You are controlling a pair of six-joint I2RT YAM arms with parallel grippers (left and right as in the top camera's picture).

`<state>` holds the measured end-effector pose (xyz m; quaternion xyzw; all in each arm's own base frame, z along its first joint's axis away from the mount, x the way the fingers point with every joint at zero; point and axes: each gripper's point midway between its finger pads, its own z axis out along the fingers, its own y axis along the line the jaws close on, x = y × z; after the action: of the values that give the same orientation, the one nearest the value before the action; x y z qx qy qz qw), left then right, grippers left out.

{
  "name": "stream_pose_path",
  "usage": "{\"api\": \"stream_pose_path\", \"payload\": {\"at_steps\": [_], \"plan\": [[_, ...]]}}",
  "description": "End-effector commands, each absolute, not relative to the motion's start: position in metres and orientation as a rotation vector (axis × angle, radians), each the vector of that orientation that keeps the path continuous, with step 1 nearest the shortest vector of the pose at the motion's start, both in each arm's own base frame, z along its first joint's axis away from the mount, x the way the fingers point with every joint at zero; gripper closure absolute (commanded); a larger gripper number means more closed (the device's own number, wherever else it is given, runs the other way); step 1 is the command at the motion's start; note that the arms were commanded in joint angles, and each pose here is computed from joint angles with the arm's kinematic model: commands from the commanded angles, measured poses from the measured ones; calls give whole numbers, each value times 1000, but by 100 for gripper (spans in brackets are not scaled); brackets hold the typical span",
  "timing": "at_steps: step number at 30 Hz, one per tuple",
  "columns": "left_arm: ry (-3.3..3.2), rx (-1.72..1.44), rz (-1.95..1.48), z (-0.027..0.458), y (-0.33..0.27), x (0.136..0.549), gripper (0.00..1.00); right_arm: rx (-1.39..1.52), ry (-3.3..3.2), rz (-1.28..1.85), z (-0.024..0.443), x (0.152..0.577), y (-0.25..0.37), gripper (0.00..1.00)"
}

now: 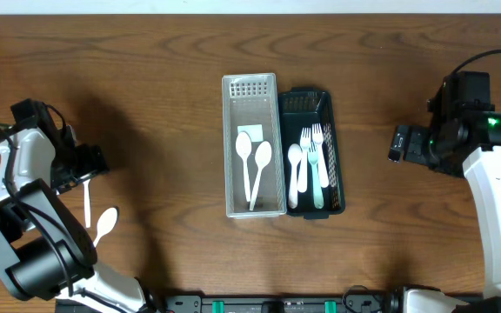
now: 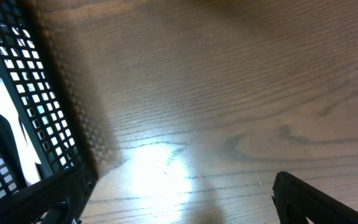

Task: Pack container
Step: 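Move the left gripper to a white spoon on the left and grasp it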

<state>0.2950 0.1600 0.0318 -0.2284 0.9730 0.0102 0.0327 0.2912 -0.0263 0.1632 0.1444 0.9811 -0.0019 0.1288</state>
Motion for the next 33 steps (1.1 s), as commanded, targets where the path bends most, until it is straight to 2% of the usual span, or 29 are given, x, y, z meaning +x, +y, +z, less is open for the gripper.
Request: {"api": "stream_pose_path", "payload": {"at_steps": [1,18,21,25,29,32,33], "plan": [[3026,-660,57,22,165,293,13,405,2850,-6,164,291,-28,1],[3128,-664,9,-17,160,285,14,394,2852,-7,164,291,-28,1],[3128,-664,8,-17,160,285,24,394,2852,-7,164,291,-28,1],[3132,-665,6,-17,160,284,44,394,2853,-7,164,291,-28,1],[3135,-666,5,-17,159,283,55,393,2853,-8,164,291,-28,1],[3135,-666,5,-17,159,283,75,393,2853,-8,164,291,-28,1],[3135,-666,5,-17,159,283,76,393,2853,-8,164,291,-28,1]]}}
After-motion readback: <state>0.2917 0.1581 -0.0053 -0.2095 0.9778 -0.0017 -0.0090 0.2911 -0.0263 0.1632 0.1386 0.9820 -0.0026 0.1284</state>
